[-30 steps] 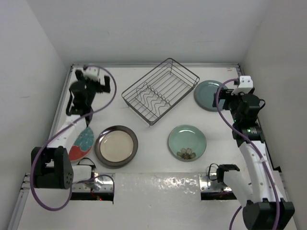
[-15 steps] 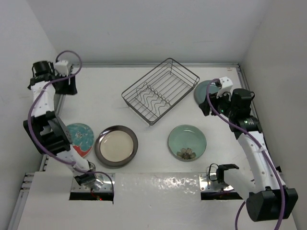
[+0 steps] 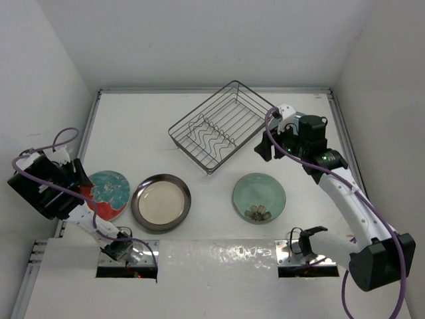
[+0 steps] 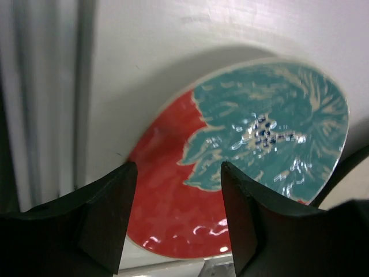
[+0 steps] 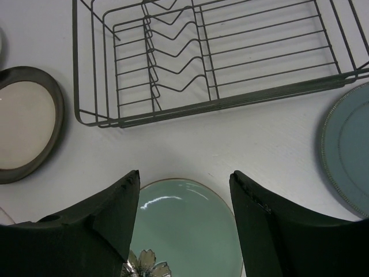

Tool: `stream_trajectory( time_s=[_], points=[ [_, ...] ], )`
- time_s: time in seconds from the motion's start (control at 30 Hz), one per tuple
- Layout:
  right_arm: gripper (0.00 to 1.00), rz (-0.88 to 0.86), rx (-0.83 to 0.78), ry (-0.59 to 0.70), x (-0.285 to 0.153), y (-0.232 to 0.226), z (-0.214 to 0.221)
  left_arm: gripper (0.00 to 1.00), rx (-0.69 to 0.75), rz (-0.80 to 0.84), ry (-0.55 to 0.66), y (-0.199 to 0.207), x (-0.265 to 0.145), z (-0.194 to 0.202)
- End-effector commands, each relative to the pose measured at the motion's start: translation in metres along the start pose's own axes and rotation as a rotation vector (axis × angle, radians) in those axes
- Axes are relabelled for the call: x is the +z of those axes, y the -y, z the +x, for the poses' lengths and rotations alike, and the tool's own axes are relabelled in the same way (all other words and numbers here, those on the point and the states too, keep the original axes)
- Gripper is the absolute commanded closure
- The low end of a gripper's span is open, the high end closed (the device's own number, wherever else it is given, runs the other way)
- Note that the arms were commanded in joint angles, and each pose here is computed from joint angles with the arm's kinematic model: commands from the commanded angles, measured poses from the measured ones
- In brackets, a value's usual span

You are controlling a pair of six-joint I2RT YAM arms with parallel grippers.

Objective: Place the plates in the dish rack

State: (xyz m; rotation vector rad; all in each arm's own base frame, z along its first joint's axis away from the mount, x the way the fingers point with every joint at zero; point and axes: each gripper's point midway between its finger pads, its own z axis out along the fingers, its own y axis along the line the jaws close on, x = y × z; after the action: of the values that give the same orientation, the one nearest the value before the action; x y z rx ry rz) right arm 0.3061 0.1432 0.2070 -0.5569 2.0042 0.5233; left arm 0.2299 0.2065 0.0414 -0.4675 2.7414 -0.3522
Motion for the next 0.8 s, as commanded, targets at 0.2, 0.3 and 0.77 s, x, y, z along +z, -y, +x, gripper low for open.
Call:
stream_trajectory(
  time_s=[0.2, 0.3, 0.77],
  points=[
    [0.37, -0.037, -0.079, 0.06, 0.009, -0.02, -0.034, 0.44, -0.037, 0.035, -0.018, -0.03, 0.014, 0.028],
    [0.37, -0.034, -0.087, 0.045, 0.013, -0.024, -0.029, 0.44, 0.003, 0.068, 0.01, -0.026, 0.005, 0.019],
    [0.38, -0.068, -0.136, -0.017, 0.038, -0.038, -0.035, 0.45, 0.149, 0.012, 0.163, -0.029, -0.052, -0.033]
  ],
)
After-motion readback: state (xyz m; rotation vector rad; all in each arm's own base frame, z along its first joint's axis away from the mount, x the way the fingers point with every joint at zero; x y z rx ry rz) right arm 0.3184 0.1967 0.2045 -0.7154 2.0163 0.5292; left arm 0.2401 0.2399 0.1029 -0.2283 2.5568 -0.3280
